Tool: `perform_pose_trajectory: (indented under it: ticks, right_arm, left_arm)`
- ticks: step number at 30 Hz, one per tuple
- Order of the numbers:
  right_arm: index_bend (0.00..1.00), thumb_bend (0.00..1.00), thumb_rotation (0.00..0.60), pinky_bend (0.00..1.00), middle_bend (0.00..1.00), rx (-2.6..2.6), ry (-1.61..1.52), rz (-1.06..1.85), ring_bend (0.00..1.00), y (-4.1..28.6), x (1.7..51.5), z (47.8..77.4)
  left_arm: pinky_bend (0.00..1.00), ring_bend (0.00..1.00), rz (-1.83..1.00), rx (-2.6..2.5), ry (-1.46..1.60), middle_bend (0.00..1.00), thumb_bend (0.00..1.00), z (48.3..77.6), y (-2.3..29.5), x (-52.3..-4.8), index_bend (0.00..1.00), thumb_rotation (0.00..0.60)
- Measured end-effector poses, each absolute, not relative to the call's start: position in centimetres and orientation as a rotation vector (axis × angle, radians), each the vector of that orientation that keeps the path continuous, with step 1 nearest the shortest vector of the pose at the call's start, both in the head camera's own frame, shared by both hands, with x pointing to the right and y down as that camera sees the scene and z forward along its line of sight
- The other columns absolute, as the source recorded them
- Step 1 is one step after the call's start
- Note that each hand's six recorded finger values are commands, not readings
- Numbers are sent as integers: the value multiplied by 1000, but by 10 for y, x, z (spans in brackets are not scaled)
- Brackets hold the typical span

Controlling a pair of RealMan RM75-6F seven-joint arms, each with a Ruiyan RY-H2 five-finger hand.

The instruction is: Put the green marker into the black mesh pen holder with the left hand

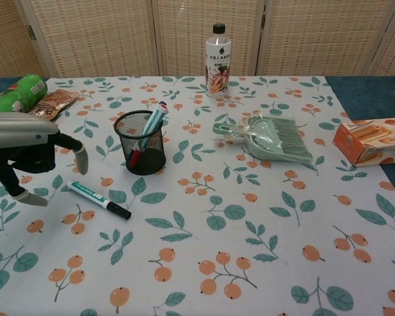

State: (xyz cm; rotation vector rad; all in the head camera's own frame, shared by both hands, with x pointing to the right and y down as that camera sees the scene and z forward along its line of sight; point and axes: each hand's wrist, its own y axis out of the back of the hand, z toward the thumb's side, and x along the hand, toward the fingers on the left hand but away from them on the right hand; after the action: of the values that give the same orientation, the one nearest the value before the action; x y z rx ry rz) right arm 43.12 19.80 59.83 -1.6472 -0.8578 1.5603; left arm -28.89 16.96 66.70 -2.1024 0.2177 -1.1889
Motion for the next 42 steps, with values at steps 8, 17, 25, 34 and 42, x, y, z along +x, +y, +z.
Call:
perform_pose_trajectory:
  ticks: [8, 17, 25, 34, 42]
  right_arm:
    - [0, 165, 600, 0, 0, -1668, -846, 1549, 0, 198, 430, 599]
    - [0, 164, 600, 0, 0, -1690, -843, 1556, 0, 197, 433, 600]
    - [0, 165, 600, 0, 0, -1694, -859, 1568, 0, 194, 438, 600]
    - [0, 165, 600, 0, 0, -1703, -865, 1563, 0, 193, 440, 599]
    - [0, 164, 600, 0, 0, -1702, -872, 1556, 0, 193, 440, 597]
  left_arm:
    - [968, 942, -1137, -2122, 172, 974, 239, 682, 174, -263, 406, 600]
    - [968, 942, -1136, -2114, 163, 974, 239, 704, 166, -255, 397, 600]
    - [968, 942, -1136, -2128, 157, 975, 253, 722, 155, -247, 425, 600]
    - [974, 944, -1135, -2142, 141, 982, 266, 732, 157, -247, 499, 600]
    - [974, 944, -1143, -2155, 142, 984, 266, 740, 160, -250, 514, 600]
